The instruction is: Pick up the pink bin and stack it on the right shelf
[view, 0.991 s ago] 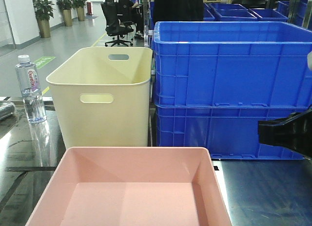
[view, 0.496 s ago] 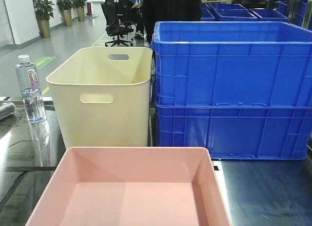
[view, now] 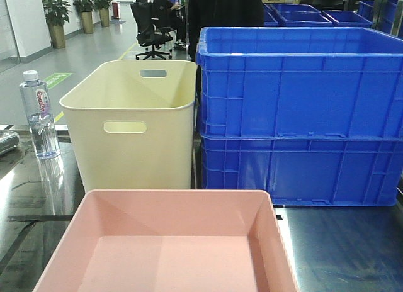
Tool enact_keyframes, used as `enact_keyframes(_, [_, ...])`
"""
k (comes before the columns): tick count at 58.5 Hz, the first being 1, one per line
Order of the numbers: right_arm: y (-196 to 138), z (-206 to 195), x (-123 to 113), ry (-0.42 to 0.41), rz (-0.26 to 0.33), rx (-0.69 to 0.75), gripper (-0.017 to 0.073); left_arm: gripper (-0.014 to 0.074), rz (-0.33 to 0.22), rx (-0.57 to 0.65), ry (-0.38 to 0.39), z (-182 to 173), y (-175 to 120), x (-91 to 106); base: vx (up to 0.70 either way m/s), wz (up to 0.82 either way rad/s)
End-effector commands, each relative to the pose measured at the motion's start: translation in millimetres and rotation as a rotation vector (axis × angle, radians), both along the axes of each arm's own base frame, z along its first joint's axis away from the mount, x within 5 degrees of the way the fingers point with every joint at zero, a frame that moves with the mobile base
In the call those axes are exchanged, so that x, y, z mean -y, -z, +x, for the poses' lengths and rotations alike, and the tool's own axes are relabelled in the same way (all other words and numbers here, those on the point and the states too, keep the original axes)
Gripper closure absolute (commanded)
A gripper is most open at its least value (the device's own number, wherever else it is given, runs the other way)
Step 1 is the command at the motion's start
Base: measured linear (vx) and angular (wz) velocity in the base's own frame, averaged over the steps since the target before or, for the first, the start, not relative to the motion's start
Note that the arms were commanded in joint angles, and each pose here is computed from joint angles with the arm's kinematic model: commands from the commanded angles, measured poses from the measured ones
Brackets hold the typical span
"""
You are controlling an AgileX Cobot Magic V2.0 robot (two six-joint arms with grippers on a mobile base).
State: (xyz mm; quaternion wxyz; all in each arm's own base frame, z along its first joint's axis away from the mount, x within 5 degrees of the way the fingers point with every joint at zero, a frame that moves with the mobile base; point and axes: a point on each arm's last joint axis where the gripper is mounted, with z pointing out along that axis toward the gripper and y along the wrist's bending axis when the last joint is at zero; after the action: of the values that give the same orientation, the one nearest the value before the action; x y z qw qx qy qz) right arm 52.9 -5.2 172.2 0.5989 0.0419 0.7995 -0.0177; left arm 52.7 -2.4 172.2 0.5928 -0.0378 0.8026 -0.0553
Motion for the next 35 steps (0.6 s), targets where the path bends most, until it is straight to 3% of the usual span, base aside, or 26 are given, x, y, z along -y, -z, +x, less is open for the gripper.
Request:
enact_keyframes(1, [-3.7,1.6,0.2,-0.001,-0.022,0.047,0.0571,0.0601,-0.028,0.022,-0.003,2.2,1.2,0.5,0.00,0.00])
enact_keyframes(35, [-3.7,1.6,0.2,-0.001,-0.022,0.047,0.0571,0.0601,-0.028,0.022,-0.003,2.2,1.2,0.5,0.00,0.00])
